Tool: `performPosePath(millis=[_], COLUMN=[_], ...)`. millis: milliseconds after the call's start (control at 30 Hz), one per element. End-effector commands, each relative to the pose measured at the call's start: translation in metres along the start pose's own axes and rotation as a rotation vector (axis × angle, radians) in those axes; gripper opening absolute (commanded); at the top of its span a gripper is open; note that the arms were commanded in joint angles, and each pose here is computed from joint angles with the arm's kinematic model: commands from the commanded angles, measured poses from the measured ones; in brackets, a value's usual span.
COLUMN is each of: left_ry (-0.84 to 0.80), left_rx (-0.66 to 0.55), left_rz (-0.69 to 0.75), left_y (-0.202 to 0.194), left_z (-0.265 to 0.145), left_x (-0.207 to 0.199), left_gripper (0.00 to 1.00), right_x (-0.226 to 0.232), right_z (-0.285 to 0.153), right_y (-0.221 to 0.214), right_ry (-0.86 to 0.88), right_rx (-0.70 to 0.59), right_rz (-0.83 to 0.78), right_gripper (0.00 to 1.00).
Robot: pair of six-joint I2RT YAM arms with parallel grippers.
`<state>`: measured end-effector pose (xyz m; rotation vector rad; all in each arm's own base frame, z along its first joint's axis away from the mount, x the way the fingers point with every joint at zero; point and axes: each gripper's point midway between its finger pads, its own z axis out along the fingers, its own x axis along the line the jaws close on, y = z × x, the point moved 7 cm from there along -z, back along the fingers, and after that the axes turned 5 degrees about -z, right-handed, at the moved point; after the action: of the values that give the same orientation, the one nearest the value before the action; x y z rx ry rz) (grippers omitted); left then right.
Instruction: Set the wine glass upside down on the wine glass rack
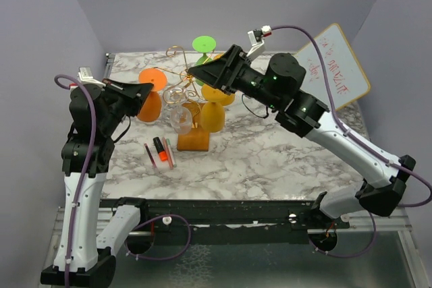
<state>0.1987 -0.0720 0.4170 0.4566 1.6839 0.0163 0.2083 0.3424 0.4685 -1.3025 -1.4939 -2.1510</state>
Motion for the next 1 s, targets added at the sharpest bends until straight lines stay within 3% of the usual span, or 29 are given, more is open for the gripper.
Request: performPosePath(millis=[0, 267, 633, 800, 967], left_ry=[0.013, -0.002, -0.028, -0.034, -0.040], left_rx=[0.045, 0.123, 0.115, 0.062, -0.068], left_rz=[-0.076, -0.105, -0.097, -0.102, -0.069], left_y=[-0.004, -0.009, -0.002, 0.006, 0.020], left_z=[0.006, 0.028, 0.060, 0.073, 0.071], left_x=[0.000, 0.000, -0.003, -0.003, -0.008], left_gripper=[0.00, 0.00, 0.00, 0.00, 0.00], right_x=[-0.007, -0.015, -0.024, -0.025, -0.026], right_z=[-0.025, -0.074, -0.107, -0.110, -0.113], right_y=[0.009, 0.016, 0.017, 0.017, 0.017], right_ry=[-0.078, -0.146, -0.206, -0.212, -0.218], right_rx=[-0.108, -0.208, -0.267, -0.274, -0.277], right_rz=[-0.068, -0.095, -0.095, -0.093, -0.093], right_gripper=[0.72, 0.71, 0.71, 0.70, 0.70])
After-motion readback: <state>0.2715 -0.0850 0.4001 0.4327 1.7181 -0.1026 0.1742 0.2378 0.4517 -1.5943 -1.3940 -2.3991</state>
